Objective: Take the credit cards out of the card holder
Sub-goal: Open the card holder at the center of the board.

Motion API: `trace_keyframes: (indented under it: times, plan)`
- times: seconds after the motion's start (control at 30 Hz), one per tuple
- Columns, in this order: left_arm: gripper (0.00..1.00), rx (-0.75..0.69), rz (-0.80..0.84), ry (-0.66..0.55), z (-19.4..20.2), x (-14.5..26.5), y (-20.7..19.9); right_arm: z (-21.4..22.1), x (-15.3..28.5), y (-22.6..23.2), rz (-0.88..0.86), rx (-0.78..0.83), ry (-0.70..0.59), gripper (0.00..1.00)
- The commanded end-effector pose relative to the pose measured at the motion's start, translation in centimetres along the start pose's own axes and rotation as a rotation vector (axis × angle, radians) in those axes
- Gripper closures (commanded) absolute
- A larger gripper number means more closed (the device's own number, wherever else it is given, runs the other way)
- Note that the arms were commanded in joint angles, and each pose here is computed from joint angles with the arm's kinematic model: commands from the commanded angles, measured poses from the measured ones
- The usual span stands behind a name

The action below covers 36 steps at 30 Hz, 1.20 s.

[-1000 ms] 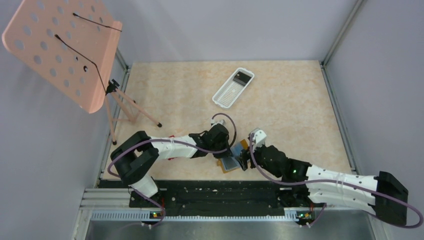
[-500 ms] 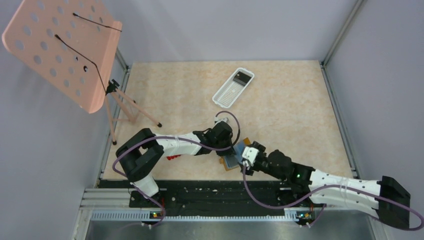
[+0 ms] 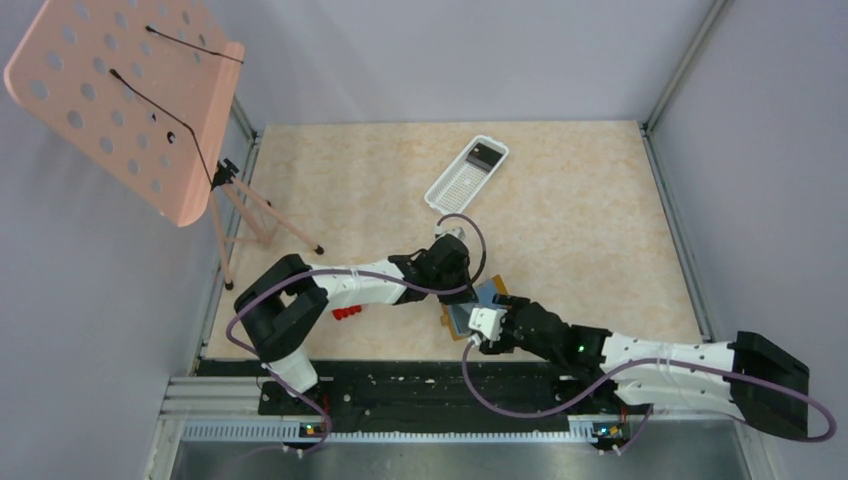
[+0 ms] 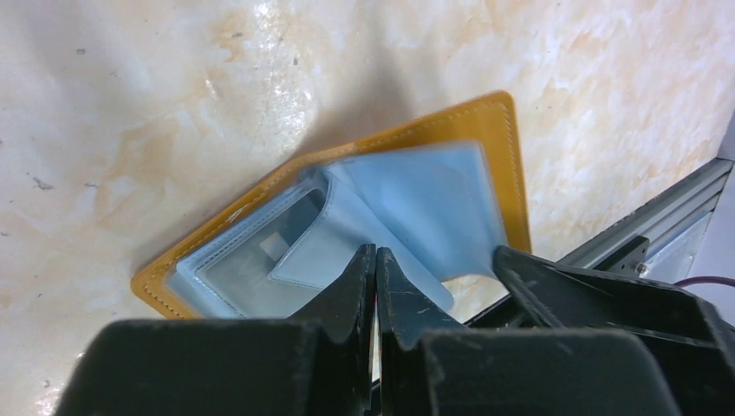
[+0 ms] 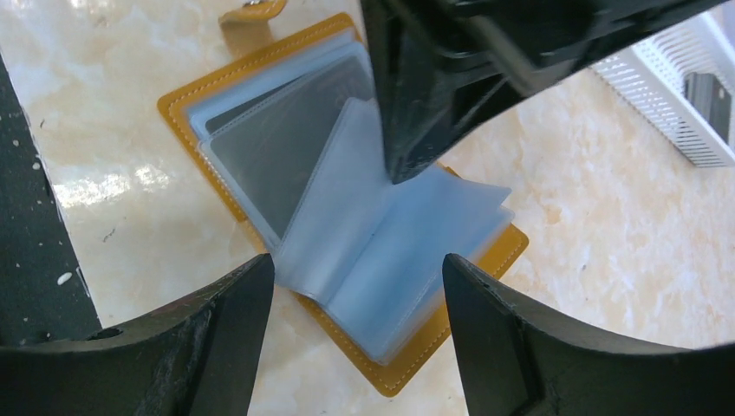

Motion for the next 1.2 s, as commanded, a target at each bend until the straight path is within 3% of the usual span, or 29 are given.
trace_keyframes:
  times: [0.0, 0.3, 0.47, 0.7, 1.17]
  plan:
    - [0.94, -0.016, 0.026, -0.006, -0.6, -0.2, -0.9, -1.4, -0.6, -1.0, 0.002, 0.05, 0.001, 0.29]
    - [0.94, -0.01, 0.023, 0.001, -0.7, -0.5, -0.4, -1.6, -1.4, -0.6, 0.003, 0.112, 0.033, 0.3]
    - [0.94, -0.017, 0.015, -0.021, -1.3, 0.4, -0.4, -1.2, -1.6, -0.6, 0.04, 0.093, 0.087, 0.42]
    - [0.88, -0.017, -0.014, -0.094, -2.8, 3.2, 0.1, -1.5, -0.7, -1.3, 0.141, 0.019, 0.012, 0.56]
    - [0.77, 0.011, -0.097, -0.153, -1.8, 5.8, 3.8, -1.4, -0.8, -1.2, 0.164, -0.024, 0.024, 0.6]
Point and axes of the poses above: each gripper's point midway between its finger pads, its own x axis back along the fingers, its own y axis along the line the jaws close on, z = x × y, the point moved 9 cm from there along x, back along the fingers, and after that the axes turned 15 degrees about x, right-handed, at the moved point
